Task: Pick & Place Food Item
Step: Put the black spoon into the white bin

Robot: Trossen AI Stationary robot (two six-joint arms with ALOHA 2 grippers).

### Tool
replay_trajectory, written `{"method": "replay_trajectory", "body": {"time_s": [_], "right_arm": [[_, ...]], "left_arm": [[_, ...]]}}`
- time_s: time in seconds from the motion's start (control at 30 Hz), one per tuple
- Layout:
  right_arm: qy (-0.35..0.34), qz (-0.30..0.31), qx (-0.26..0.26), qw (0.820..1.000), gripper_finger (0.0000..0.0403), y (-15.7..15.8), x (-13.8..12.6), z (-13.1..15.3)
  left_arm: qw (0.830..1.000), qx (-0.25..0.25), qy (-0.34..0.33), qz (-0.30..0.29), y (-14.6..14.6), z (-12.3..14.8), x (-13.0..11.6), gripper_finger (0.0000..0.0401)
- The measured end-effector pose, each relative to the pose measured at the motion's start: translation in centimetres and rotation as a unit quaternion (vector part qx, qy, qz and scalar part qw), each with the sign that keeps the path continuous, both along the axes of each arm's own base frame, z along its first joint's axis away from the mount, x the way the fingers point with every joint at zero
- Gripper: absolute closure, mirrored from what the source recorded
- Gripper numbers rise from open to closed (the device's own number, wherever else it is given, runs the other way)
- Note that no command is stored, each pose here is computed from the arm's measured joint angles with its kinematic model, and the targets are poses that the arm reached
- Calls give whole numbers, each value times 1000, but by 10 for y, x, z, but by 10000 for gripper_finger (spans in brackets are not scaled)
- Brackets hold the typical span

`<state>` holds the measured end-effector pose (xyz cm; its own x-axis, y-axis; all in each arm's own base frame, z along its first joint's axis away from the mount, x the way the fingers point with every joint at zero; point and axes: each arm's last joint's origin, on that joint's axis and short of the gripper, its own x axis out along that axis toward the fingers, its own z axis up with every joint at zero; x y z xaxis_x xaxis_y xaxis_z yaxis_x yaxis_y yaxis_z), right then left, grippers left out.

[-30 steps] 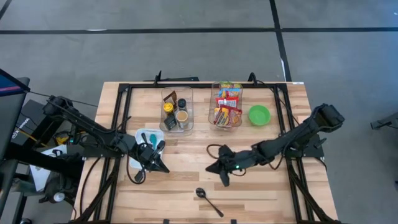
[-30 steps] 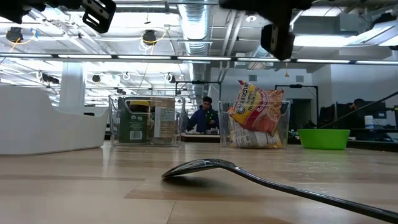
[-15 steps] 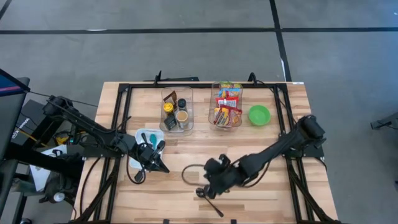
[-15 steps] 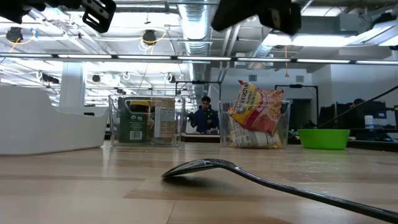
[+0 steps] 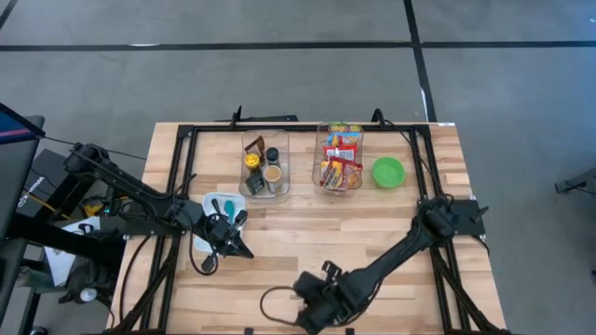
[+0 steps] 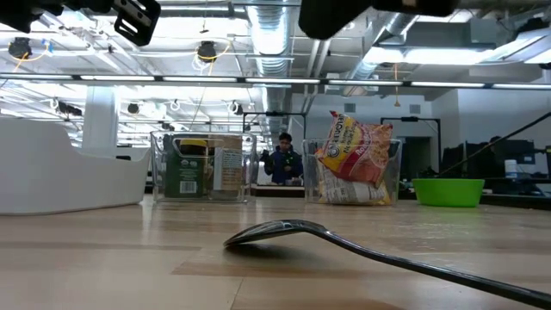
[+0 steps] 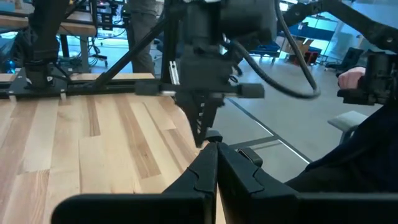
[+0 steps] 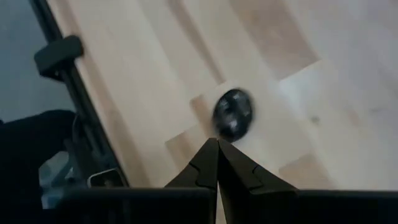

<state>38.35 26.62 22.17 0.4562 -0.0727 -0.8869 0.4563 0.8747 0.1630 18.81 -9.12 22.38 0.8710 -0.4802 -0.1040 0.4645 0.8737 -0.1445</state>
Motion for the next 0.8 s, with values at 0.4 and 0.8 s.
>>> {"method": "replay_trajectory", "body": {"time_s": [0.4, 0.8], "right_arm": [[53, -20, 37, 998, 403, 11, 0, -24], [80, -41, 62, 994, 398, -1, 8, -26]], "left_arm": [[1000, -1, -2, 0, 0, 1, 0, 399], [1000, -1, -1, 0, 0, 0, 0, 399]]}}
